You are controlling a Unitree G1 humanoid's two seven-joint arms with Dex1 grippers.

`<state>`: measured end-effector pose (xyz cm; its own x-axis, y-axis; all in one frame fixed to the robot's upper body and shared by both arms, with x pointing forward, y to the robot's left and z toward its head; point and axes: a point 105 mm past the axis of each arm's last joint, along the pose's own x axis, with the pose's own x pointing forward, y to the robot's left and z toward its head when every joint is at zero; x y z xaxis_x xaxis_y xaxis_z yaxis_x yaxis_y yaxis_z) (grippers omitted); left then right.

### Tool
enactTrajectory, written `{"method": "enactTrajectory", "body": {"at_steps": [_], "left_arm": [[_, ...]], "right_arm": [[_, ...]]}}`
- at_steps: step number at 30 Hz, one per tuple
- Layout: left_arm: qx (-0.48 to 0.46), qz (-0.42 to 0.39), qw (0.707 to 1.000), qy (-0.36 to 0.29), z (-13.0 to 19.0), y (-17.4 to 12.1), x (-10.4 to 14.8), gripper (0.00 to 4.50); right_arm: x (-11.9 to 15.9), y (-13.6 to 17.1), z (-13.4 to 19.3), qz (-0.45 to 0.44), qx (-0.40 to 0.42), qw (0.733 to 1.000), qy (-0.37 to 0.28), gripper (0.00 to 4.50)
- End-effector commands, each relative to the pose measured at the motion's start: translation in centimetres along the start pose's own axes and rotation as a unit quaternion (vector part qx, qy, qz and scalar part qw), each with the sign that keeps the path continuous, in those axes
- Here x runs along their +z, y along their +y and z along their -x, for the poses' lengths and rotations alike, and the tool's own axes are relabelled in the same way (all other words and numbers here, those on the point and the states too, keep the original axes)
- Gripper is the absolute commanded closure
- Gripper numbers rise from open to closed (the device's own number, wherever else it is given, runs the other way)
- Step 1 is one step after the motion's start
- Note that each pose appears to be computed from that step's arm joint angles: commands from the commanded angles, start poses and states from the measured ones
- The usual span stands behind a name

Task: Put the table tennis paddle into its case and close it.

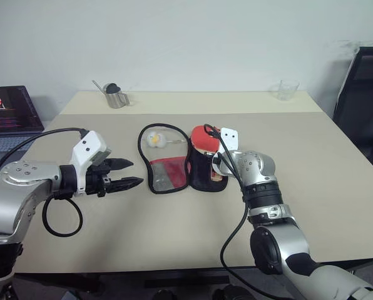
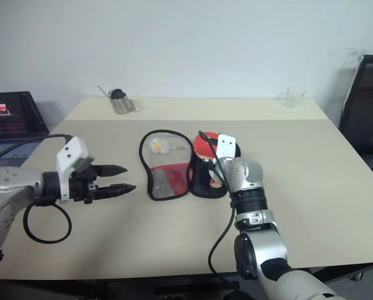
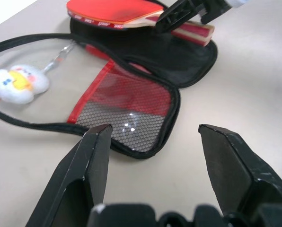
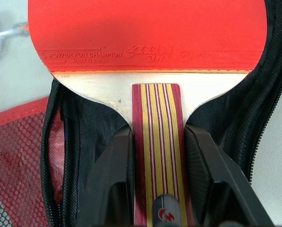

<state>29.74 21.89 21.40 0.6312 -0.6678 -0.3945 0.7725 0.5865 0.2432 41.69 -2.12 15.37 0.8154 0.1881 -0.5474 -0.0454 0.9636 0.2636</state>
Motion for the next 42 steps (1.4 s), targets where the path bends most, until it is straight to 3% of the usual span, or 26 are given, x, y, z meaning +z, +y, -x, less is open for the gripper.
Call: {"method": "enactTrajectory", "body": {"at_steps": [1,21,41,42], "left_arm": [[0.001,-0.016,0.999,-0.047,0.8,-0.2,2.3,1.32],[-0.013,-0.014,0.999,-0.037,0.1,-1.1,1.7,1.32],[-0.005,-0.018,0.999,-0.03,0.3,-0.9,1.6,1.32],[-0.005,-0.018,0.999,-0.03,0.3,-0.9,1.6,1.32]], "right_arm": [[-3.9,5.0,0.1,-0.016,0.067,0.997,0.042,3.4],[-4.2,4.6,-0.1,-0.01,0.051,0.998,0.042,3.4],[-6.1,5.5,-0.1,0.004,0.074,0.994,0.085,3.4],[-6.2,5.5,-0.1,0.006,0.076,0.993,0.087,3.05]]}}
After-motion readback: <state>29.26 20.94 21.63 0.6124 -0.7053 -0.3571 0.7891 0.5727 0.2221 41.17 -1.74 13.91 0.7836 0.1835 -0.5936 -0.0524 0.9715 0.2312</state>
